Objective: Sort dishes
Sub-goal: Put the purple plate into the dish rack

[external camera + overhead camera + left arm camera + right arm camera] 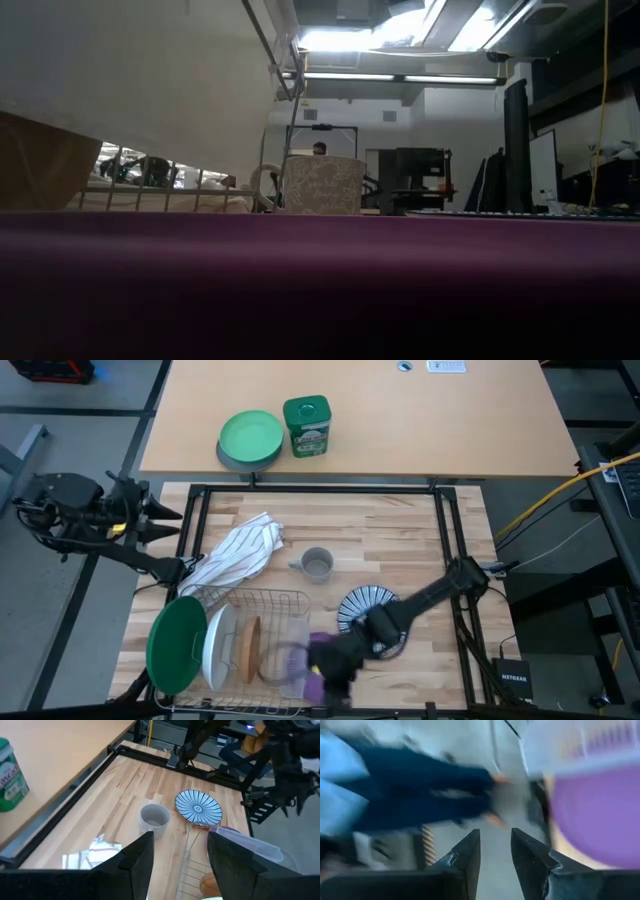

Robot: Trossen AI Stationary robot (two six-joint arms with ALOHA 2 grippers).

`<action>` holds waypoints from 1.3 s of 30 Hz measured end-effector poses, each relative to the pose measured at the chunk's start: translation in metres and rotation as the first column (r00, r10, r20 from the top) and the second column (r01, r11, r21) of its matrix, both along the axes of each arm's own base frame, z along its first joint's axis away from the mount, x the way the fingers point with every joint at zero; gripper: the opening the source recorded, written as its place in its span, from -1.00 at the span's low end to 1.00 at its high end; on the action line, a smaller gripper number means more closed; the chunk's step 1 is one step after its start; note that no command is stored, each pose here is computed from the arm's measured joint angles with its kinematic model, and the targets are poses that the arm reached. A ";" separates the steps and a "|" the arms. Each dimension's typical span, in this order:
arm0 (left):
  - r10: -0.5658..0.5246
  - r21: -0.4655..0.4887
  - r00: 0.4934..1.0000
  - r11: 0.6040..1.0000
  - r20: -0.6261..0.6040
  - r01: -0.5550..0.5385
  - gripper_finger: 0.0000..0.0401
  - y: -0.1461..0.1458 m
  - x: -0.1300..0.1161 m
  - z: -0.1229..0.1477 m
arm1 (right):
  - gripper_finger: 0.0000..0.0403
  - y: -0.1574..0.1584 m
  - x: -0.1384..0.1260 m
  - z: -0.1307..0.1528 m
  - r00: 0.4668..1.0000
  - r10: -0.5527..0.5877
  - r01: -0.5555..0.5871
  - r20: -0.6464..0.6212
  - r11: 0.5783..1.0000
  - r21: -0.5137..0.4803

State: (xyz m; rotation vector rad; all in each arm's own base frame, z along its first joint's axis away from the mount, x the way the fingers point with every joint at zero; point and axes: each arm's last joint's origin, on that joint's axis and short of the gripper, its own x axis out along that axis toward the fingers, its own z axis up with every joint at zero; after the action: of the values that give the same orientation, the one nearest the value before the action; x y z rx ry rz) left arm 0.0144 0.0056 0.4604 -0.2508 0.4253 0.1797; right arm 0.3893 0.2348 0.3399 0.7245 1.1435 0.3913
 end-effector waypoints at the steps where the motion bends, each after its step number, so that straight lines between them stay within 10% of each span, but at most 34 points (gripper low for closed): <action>1: 0.004 -0.006 1.000 1.000 -0.005 -0.004 -0.14 0.000 0.003 0.000 | -0.45 0.004 -0.007 -0.004 0.999 0.032 -0.032 -0.010 0.998 -0.057; 12: 0.001 0.016 0.997 1.000 -0.078 0.000 -0.14 -0.010 0.056 0.003 | -0.45 0.036 -0.047 -0.028 0.970 0.232 -0.148 0.068 0.793 -0.590; 39: -0.001 0.078 0.947 0.997 -0.321 0.027 -0.14 -0.026 0.141 -0.021 | -0.45 0.054 -0.061 -0.150 0.840 0.539 -0.352 0.069 0.637 -0.686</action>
State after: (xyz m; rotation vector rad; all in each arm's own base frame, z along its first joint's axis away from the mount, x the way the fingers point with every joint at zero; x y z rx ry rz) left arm 0.1549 -0.0203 0.4397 -0.1373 0.7418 0.2245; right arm 0.3282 0.2886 0.1895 -0.2564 1.0901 0.4548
